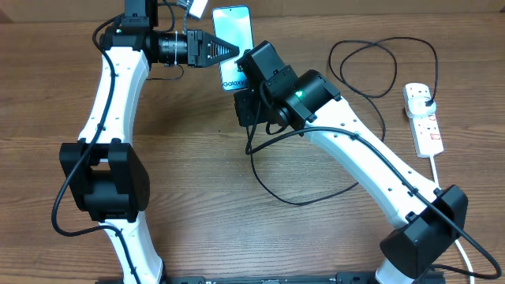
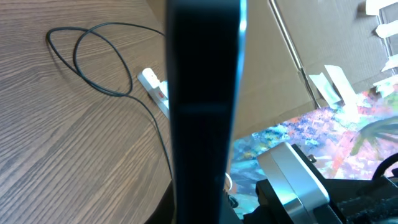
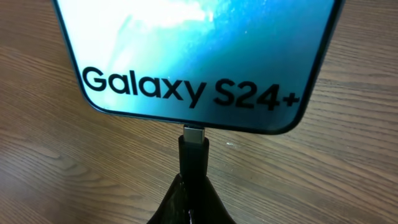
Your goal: Plug charger to phone and switch on socket
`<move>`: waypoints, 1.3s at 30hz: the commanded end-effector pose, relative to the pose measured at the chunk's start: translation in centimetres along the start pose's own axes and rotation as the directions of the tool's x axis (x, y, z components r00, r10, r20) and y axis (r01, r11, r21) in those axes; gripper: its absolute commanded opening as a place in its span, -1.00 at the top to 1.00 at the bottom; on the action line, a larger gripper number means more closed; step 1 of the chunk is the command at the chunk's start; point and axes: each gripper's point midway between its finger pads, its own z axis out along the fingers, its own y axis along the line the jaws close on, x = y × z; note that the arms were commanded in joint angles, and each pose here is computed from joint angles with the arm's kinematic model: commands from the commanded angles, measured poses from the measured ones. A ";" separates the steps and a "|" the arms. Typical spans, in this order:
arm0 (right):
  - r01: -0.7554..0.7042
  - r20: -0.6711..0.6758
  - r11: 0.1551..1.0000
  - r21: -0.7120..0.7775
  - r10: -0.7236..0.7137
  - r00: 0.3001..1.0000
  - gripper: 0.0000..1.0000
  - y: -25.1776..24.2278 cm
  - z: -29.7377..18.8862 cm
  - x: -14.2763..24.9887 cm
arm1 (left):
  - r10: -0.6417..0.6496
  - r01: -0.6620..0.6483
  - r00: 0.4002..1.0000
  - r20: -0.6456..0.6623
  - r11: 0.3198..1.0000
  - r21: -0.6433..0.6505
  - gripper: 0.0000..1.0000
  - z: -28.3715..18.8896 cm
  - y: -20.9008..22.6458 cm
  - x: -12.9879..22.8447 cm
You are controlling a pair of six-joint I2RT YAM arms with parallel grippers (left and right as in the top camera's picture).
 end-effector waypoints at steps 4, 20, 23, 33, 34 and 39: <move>0.000 0.045 1.000 -0.017 0.001 0.999 0.93 0.3 -0.9 -1.2 | 0.053 -0.053 0.999 -0.003 0.996 0.067 0.92 0.3 -2.3 -0.3; -0.001 0.055 1.000 -0.009 0.001 0.999 0.93 0.2 -0.9 -1.4 | 0.053 -0.052 0.999 -0.004 0.998 0.047 0.92 0.4 -2.0 -0.3; -0.001 0.055 1.000 -0.010 0.001 0.998 0.93 0.2 -0.9 -1.4 | 0.053 -0.053 0.999 -0.004 0.998 0.047 0.92 0.4 -1.9 -0.3; -0.002 0.077 1.000 0.008 0.001 0.997 0.93 0.0 -0.9 -1.9 | 0.052 -0.052 0.999 -0.004 0.998 0.047 0.92 0.4 -1.9 -0.2; -0.002 0.078 1.000 0.010 0.001 0.997 0.93 -0.1 -0.9 -1.9 | 0.053 -0.052 0.999 -0.004 0.998 0.047 0.92 0.4 -1.9 -0.3; -0.002 0.079 1.000 0.009 0.001 0.997 0.93 -0.1 -0.9 -1.9 | 0.053 -0.053 0.999 -0.004 0.998 0.040 0.92 0.4 -1.8 -0.3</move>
